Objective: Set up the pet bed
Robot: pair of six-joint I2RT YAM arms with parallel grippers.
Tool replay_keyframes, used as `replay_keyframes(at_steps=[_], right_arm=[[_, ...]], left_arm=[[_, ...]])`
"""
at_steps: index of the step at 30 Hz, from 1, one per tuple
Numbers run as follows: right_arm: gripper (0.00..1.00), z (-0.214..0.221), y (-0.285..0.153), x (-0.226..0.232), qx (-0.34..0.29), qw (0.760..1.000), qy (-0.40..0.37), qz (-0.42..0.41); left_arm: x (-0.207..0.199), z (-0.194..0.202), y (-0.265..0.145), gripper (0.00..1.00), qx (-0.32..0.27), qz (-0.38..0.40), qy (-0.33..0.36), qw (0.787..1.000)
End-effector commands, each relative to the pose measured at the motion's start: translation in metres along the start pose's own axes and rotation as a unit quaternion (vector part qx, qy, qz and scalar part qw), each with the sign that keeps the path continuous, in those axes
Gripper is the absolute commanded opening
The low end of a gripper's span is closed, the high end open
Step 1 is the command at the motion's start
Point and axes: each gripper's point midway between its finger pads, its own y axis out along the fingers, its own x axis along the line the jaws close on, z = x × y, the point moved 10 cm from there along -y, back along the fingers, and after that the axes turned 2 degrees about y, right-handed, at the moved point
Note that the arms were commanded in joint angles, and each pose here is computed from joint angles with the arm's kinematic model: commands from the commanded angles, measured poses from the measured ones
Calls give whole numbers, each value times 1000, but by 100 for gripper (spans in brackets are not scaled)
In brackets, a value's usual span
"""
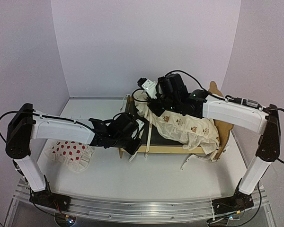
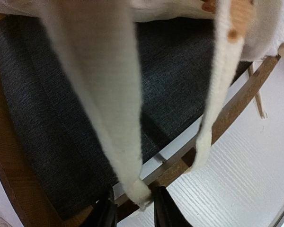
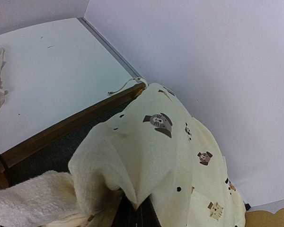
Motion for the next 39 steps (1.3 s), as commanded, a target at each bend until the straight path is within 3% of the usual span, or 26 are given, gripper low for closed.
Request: replay_keyframes(at_steps=[1,3,5,6,26,39], right_arm=[[0,-14,-22,-18,-40,999,27,24],[0,-14,-22,-18,-39,999,27,23],[0,-13,-22,-18,-39,999,28,22],[0,-13,-23,-18,-39,999,28,22],[0,-9,-29,-19,-40,998,31,22],[0,-8,-28,-18,-42,998,33,19]], left_arm=[[-1,-33,-3,20,-61,-3,-7,998],[-2,-36,-5,16,-68,2,-7,998],[-2,-39,-6,2,-74,5,-6,997],[-2,-41,-7,0,-76,5,-8,997],[5,-109,-66,0,-187,-35,-3,982],[6,-112,-71,0,-201,-33,-5,979]])
